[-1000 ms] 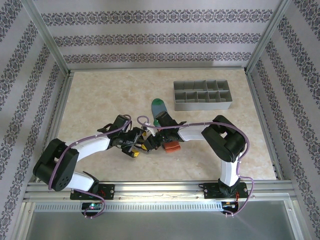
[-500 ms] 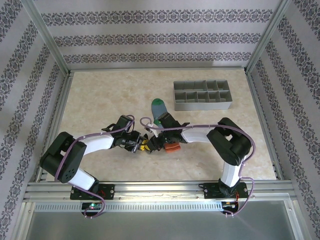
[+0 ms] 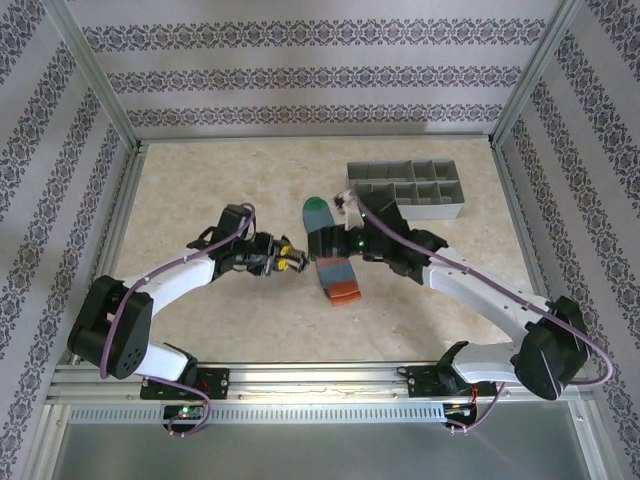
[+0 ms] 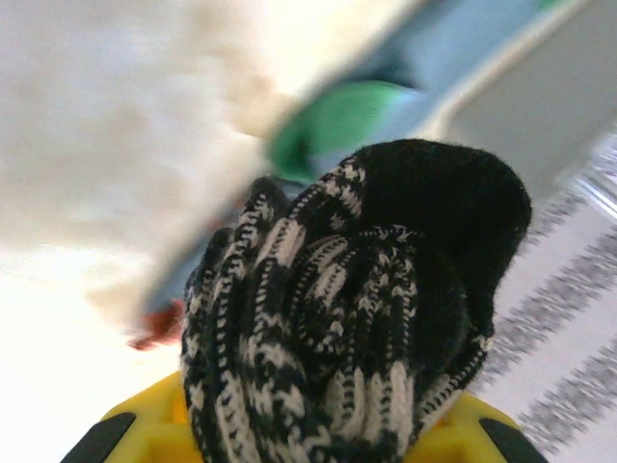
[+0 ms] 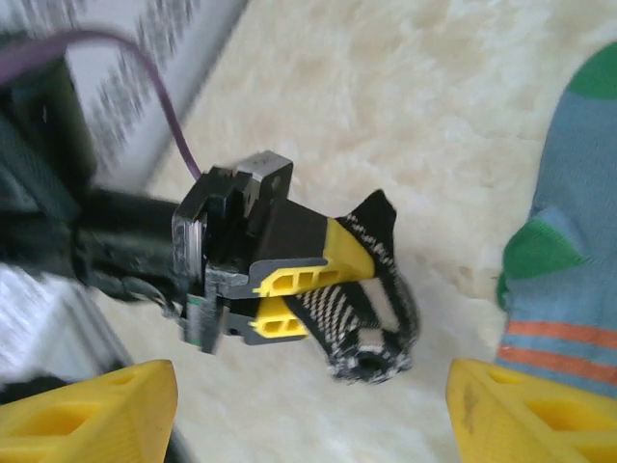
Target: Roll the socks
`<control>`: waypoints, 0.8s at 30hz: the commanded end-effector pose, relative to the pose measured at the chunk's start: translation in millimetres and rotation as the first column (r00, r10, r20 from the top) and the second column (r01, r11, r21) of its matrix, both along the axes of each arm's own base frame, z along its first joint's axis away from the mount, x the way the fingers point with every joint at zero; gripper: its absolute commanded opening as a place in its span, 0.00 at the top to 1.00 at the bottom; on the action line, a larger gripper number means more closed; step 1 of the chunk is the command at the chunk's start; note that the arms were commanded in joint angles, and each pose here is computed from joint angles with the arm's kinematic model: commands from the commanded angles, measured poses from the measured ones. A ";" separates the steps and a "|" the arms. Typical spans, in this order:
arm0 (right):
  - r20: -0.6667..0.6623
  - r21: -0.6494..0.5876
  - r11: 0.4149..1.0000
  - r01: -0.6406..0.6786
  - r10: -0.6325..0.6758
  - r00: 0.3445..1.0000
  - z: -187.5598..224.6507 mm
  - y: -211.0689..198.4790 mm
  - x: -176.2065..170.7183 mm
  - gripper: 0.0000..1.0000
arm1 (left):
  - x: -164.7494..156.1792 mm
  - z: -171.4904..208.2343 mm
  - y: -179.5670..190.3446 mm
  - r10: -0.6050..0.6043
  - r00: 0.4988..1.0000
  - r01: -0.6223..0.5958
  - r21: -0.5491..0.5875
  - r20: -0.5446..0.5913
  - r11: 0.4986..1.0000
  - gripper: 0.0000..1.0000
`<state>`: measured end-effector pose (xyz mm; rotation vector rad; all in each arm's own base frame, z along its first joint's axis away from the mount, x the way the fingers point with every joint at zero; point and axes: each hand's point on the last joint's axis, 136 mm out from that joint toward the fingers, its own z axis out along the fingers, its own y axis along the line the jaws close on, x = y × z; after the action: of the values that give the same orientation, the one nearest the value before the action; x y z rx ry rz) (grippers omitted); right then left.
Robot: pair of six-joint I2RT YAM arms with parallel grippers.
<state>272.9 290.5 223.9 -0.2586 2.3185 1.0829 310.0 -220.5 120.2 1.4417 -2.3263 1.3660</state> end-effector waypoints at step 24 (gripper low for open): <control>-0.726 0.295 0.836 0.463 -0.119 0.677 -29.4 54.3 41.1 0.13 | 55.3 73.7 -22.6 0.028 0.999 -0.020 -0.211 0.033 0.977 1.00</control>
<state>300.3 342.8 182.5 0.8785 2.4953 1.6640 357.1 -240.0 171.0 1.4307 -2.1455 1.5086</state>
